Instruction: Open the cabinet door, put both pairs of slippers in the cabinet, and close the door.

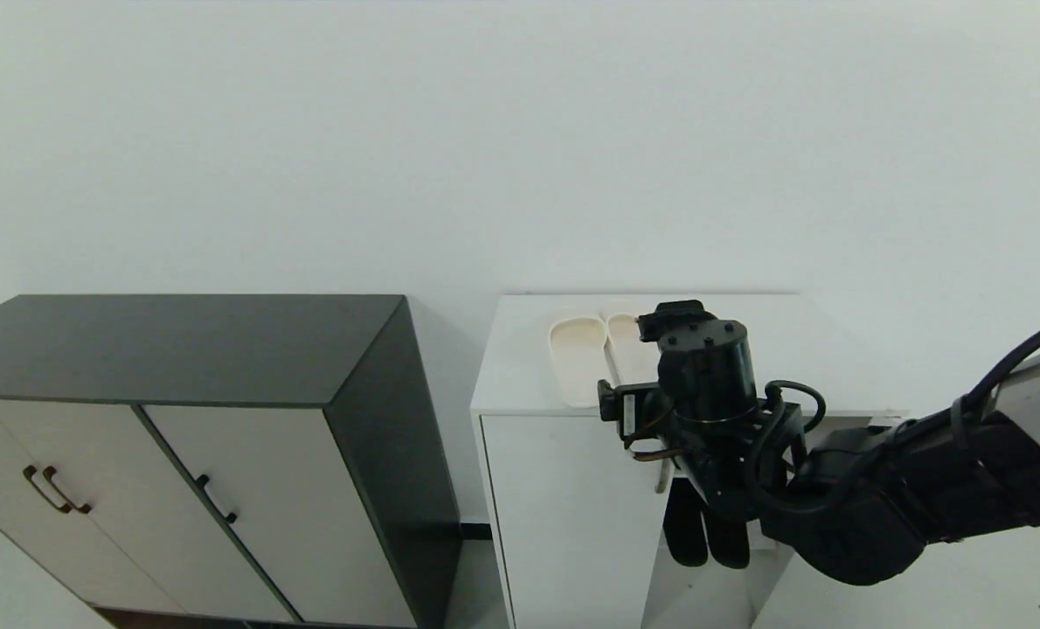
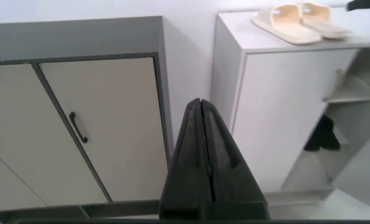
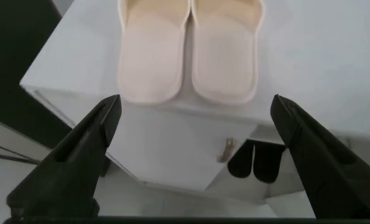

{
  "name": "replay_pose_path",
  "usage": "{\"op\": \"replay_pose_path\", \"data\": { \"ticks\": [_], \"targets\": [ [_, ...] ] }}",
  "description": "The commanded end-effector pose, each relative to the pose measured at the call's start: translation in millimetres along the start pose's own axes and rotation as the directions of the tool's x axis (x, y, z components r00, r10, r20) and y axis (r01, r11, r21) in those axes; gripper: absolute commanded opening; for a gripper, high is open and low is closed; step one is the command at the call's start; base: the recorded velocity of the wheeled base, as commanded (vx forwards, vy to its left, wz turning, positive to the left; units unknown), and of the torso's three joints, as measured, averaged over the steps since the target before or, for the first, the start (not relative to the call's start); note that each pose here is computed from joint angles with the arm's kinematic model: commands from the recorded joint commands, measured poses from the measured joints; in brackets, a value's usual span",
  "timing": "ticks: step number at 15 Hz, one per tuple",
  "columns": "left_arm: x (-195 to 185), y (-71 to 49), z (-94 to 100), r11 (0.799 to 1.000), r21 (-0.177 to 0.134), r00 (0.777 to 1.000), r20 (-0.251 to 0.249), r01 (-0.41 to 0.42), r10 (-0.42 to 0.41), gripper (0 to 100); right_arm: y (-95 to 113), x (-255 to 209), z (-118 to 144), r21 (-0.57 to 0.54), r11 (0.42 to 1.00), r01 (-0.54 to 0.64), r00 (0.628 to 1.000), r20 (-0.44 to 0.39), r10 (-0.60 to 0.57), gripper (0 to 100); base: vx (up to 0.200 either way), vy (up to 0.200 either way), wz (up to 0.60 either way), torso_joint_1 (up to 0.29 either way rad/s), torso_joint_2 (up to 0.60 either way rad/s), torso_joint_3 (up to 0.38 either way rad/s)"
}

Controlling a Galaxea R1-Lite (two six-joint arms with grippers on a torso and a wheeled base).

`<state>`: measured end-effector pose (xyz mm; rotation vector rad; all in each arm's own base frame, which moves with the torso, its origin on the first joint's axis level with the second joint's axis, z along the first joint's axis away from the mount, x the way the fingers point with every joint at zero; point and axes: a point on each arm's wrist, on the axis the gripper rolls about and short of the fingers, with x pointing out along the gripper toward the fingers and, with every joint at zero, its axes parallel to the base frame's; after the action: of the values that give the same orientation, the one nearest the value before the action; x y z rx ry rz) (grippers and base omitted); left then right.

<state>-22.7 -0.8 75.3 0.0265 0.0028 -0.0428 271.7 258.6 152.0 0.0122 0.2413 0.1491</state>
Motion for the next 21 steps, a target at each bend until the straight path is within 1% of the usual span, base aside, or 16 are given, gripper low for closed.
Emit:
{"op": "replay_pose_path", "data": {
  "ticks": [1,5,7,8,10,12,15,17,19,21],
  "targets": [
    [0,0.0,0.0,1.0,-0.001,1.0,0.0,0.0,0.0,0,1,-2,-2,-0.003,1.0,-0.011,1.0,-0.005,0.011,100,0.2,0.0,0.0,0.017,0.0,-0.002],
    [0,0.0,0.0,1.0,-0.001,1.0,0.0,0.0,0.0,0,2,5,-22,-0.031,0.999,-0.017,0.999,-0.052,0.015,100,0.2,0.0,0.0,0.004,0.0,0.004],
    [0,0.0,0.0,1.0,-0.001,1.0,0.0,0.0,0.0,0,4,13,-34,-0.035,0.999,-0.016,0.998,-0.057,0.014,100,0.2,0.0,0.0,0.002,0.0,0.0],
    [0,0.0,0.0,1.0,-0.002,1.0,0.0,0.0,0.0,0,7,19,-41,-0.03,0.999,-0.014,0.999,-0.048,0.013,100,0.0,0.0,0.0,0.0,0.0,0.0],
    [0,0.0,0.0,1.0,-0.004,1.0,0.0,0.0,0.0,0,10,25,-45,-0.022,1.0,-0.022,0.999,-0.033,0.021,100,0.0,0.0,0.0,0.0,0.0,0.0],
    [0,0.0,0.0,1.0,-0.005,1.0,0.0,0.0,0.0,0,15,32,-48,-0.018,0.999,-0.038,0.999,-0.033,0.037,100,0.0,0.0,0.0,0.0,0.0,0.0],
    [0,0.0,0.0,1.0,-0.005,1.0,0.0,0.0,0.0,0,24,58,-46,-0.008,0.999,-0.032,0.999,-0.002,0.032,100,0.0,0.0,0.0,0.0,0.0,0.0],
    [0,0.0,0.0,1.0,-0.007,1.0,0.0,0.0,0.0,0,25,73,-47,-0.017,1.0,-0.018,1.0,0.011,0.018,100,0.0,0.0,0.0,0.0,0.0,0.0],
    [0,0.0,0.0,1.0,-0.007,1.0,0.0,0.0,0.0,0,22,81,-45,-0.011,1.0,-0.003,1.0,0.022,0.003,100,0.0,0.0,0.0,0.0,0.0,0.0],
    [0,0.0,0.0,1.0,-0.007,1.0,0.0,-0.001,0.001,0,19,86,-46,-0.011,1.0,-0.013,1.0,0.016,0.014,100,0.0,0.0,0.0,0.0,0.0,0.0]
  ]
}}
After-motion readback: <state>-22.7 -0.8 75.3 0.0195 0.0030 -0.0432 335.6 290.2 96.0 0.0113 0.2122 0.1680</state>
